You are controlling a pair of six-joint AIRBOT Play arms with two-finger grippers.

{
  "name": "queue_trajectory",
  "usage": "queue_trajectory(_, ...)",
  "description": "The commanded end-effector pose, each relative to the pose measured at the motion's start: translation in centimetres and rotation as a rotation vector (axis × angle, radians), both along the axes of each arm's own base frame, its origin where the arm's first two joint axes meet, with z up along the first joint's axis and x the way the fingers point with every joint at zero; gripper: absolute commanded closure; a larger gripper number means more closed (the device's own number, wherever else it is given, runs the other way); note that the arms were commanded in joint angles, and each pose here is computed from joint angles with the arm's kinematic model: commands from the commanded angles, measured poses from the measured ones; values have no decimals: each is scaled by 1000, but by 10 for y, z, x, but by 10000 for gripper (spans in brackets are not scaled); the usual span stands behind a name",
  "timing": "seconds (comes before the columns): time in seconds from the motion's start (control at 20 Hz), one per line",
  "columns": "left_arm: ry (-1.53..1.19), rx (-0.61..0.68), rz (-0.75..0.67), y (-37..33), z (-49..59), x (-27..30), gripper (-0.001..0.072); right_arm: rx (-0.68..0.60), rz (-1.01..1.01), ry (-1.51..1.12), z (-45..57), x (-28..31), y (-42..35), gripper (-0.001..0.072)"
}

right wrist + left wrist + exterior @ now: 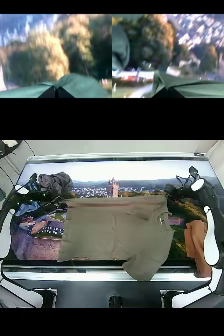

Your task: Fold the shirts.

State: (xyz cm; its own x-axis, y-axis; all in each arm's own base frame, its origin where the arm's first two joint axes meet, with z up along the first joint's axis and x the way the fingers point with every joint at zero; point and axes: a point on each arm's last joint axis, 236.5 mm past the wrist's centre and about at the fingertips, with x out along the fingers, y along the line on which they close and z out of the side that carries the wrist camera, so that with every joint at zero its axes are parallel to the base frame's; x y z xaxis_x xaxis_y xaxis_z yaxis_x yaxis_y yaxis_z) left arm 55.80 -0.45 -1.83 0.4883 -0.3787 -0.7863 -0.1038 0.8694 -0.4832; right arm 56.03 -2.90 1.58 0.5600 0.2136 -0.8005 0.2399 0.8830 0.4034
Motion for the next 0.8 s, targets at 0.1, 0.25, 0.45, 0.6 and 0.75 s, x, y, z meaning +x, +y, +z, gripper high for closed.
queue_trajectory(0.1, 363, -47, -219, -10, -27, -94, 675, -4, 208, 500, -34, -126, 11, 673)
queue_trajectory(0.25, 511, 4, -294, -6, -39, -129, 675, -1, 215, 573, -48, -145, 10, 673)
queue_trajectory(0.45, 583, -20, -338, -10, -32, -150, 675, -8, 225, 647, -48, -162, 8, 673)
queue_trajectory(0.6, 632, -28, -362, -10, -30, -163, 676, -36, 235, 712, -49, -178, 0, 673)
queue_trajectory(0.75, 657, 11, -360, -1, -33, -167, 676, -60, 224, 742, -63, -185, -6, 673)
